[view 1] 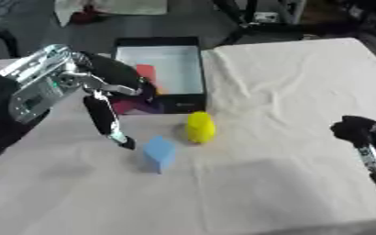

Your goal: Pick up objects on the table and place them in the box.

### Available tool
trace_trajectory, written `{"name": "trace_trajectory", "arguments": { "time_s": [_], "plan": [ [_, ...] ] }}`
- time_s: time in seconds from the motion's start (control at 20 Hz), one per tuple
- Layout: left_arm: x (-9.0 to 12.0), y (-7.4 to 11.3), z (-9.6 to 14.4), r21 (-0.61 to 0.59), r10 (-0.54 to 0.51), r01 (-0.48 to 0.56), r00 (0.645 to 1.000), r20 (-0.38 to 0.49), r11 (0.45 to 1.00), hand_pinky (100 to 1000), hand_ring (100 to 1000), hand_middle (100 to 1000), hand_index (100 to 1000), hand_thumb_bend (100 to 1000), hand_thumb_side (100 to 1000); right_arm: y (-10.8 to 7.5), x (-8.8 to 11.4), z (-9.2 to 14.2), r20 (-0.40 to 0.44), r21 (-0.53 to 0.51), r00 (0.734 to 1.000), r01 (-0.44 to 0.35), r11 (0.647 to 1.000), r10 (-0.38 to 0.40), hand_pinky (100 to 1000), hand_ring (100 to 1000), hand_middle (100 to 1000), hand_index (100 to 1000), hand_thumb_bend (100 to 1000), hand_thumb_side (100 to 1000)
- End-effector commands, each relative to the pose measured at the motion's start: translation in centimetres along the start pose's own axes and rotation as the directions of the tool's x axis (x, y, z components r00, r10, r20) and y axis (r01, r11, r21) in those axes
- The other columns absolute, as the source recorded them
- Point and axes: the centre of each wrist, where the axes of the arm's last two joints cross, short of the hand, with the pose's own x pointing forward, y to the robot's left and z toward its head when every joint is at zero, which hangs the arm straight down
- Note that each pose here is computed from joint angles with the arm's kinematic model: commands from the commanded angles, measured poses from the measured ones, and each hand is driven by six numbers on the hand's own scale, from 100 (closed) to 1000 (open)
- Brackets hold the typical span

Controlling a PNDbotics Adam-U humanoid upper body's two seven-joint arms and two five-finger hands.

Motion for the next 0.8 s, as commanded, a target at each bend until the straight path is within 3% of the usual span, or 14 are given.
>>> {"name": "trace_trajectory", "arguments": {
  "time_s": [0.05, 0.8],
  "plan": [
    [-0.3, 0.2, 0.6, -0.103, -0.114, 0.119, 0.992, 0.059, 0.988, 827, 852, 888, 930, 572, 568, -0.6, 0.4, -0.3, 0.017, 0.004, 0.999, -0.028, 1.000, 0.027, 806, 771, 677, 791, 100, 633],
    [0.7, -0.9, -0.9, -0.111, -0.155, 0.162, 0.985, 0.071, 0.980, 854, 892, 936, 970, 585, 557, -0.5, 0.5, -0.3, 0.020, 0.006, 1.000, -0.024, 1.000, 0.024, 806, 772, 679, 791, 100, 635]
  ]
}}
